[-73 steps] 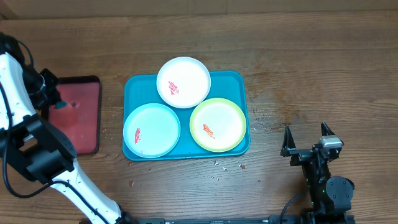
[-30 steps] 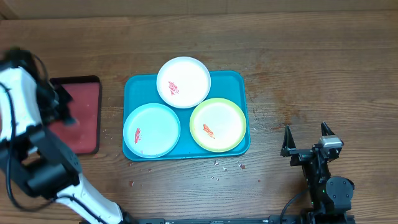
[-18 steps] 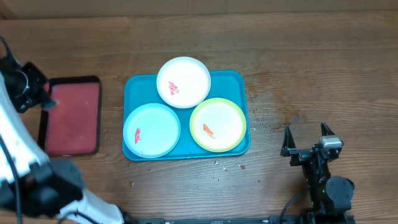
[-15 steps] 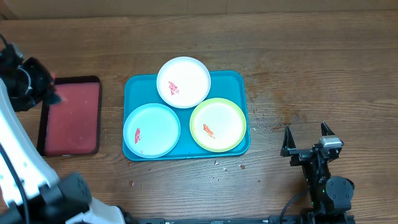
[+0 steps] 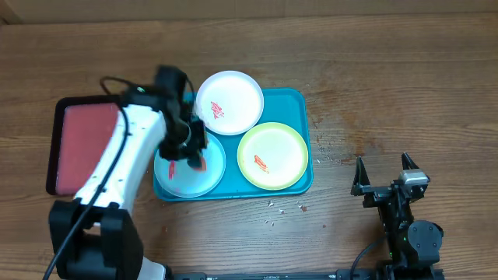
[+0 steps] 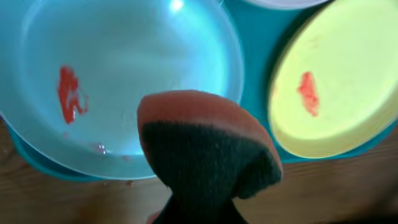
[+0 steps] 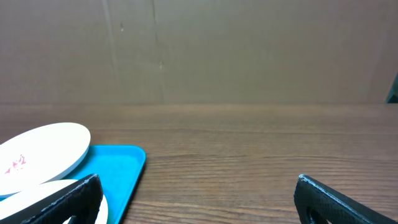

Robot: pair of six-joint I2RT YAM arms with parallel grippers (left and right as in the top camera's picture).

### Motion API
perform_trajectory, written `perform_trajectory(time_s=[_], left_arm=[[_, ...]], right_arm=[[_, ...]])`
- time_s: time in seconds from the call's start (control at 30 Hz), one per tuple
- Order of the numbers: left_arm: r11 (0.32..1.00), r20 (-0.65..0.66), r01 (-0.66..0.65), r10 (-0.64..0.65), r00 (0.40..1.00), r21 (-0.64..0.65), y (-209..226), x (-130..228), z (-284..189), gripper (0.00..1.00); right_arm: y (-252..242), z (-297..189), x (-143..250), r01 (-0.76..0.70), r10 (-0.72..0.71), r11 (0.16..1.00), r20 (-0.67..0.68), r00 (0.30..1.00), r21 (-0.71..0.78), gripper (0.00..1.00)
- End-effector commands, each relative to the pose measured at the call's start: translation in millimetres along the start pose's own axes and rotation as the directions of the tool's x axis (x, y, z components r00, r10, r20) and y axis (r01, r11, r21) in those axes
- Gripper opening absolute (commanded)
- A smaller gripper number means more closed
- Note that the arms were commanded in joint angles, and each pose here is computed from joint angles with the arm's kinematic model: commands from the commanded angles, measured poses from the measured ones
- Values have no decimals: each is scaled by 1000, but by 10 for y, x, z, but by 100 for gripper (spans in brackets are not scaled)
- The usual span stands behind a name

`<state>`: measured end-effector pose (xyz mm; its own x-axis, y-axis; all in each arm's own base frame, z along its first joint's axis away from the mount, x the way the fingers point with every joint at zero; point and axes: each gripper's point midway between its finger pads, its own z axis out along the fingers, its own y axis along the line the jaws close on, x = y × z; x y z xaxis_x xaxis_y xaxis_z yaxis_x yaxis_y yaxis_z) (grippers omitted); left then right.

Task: Clean dirty plates on tray and stack at the side
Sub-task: 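Lower the sponge onto the light blue plate with the left gripper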

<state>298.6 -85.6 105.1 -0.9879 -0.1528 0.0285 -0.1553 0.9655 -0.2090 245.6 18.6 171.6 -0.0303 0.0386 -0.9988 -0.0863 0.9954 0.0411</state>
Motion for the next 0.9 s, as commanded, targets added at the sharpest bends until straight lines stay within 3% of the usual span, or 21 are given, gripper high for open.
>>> perform_trajectory(time_s=[0.0, 0.27, 0.3, 0.4, 0.57, 0.7, 0.87], left_arm=[[990, 67, 109, -103, 992, -85, 183, -5, 320, 4], [991, 131, 125, -118, 984, -46, 268, 17, 835, 6], [991, 129, 126, -119, 985, -48, 282, 35, 862, 10], [991, 133, 125, -117, 984, -55, 301, 20, 838, 47], [987, 133, 147, -138, 981, -59, 289, -157, 375, 47], [988, 203, 150, -140, 969, -31, 211, -367, -342, 45], [986, 305, 169, -164, 938, 11, 197, -355, -1086, 45]], right_arm=[[10, 2, 21, -3, 3, 1000, 2, 1000, -5, 100], [10, 2, 21, -3, 3, 1000, 2, 1000, -5, 100], [10, 2, 21, -3, 3, 1000, 2, 1000, -5, 100], [10, 2, 20, -3, 3, 1000, 2, 1000, -4, 100], [10, 2, 21, -3, 3, 1000, 2, 1000, -5, 100], [10, 2, 20, -3, 3, 1000, 2, 1000, -4, 100], [10, 2, 20, -3, 3, 1000, 2, 1000, -4, 100]])
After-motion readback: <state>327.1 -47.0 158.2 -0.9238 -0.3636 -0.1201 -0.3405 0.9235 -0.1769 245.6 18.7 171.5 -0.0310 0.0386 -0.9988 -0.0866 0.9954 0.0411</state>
